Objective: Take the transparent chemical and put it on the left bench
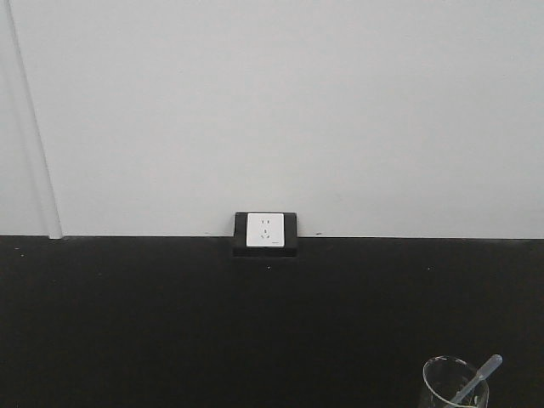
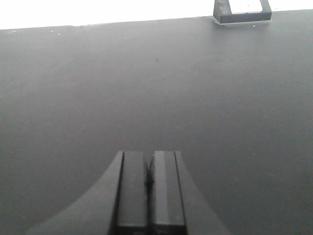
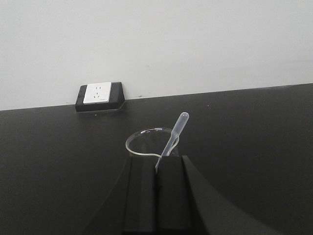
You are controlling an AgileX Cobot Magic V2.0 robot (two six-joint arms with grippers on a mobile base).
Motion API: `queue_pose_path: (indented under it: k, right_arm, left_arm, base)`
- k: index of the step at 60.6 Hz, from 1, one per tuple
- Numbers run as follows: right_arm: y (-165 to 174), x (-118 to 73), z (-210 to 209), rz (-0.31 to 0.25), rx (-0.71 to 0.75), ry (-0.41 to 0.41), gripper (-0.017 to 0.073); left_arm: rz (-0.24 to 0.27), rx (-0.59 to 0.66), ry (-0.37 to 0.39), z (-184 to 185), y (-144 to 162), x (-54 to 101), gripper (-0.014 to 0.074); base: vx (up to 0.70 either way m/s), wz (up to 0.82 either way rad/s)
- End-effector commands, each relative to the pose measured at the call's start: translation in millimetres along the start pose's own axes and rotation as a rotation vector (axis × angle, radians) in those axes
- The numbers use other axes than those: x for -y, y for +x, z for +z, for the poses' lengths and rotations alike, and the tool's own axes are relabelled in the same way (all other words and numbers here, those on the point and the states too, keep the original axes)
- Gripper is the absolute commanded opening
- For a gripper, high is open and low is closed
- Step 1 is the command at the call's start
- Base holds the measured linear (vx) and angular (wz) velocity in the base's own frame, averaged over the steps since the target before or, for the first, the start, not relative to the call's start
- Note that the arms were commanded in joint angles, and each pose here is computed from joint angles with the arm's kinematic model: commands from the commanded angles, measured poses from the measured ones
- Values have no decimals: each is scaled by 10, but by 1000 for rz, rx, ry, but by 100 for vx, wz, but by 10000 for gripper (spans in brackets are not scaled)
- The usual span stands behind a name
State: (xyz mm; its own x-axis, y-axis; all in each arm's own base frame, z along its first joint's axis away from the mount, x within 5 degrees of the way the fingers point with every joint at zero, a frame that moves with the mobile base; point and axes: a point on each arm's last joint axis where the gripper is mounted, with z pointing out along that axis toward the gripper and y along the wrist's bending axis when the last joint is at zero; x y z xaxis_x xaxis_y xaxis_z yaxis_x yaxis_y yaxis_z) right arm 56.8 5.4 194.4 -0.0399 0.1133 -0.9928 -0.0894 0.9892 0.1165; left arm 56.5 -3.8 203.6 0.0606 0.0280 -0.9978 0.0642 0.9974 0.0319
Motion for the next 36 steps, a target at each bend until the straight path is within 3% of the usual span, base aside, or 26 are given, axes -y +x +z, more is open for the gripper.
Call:
queue_pose_path:
  k: [1, 18, 27, 31, 36]
  right_arm:
    - [-61, -3, -10, -11, 88, -3, -8]
    - [-107, -9, -15, -12, 139, -9, -8]
    - [-355, -38, -78, -27, 380, -33, -8]
    - [-549, -55, -145, -4, 499, -45, -8]
    - [-803, -81, -179, -20, 531, -40, -8]
  left_arm:
    - [-9, 81, -2, -13, -28, -1, -3]
    - [-9, 81, -2, -13, -28, -1, -3]
    - [-9, 81, -2, -13, -28, -1, -3]
    - [-9, 81, -2, -13, -28, -1, -3]
    - [-9, 81, -2, -13, -28, -1, -3]
  base:
    - [0, 0]
    - [0, 0]
    - [0, 0]
    - [0, 0]
    - [0, 0]
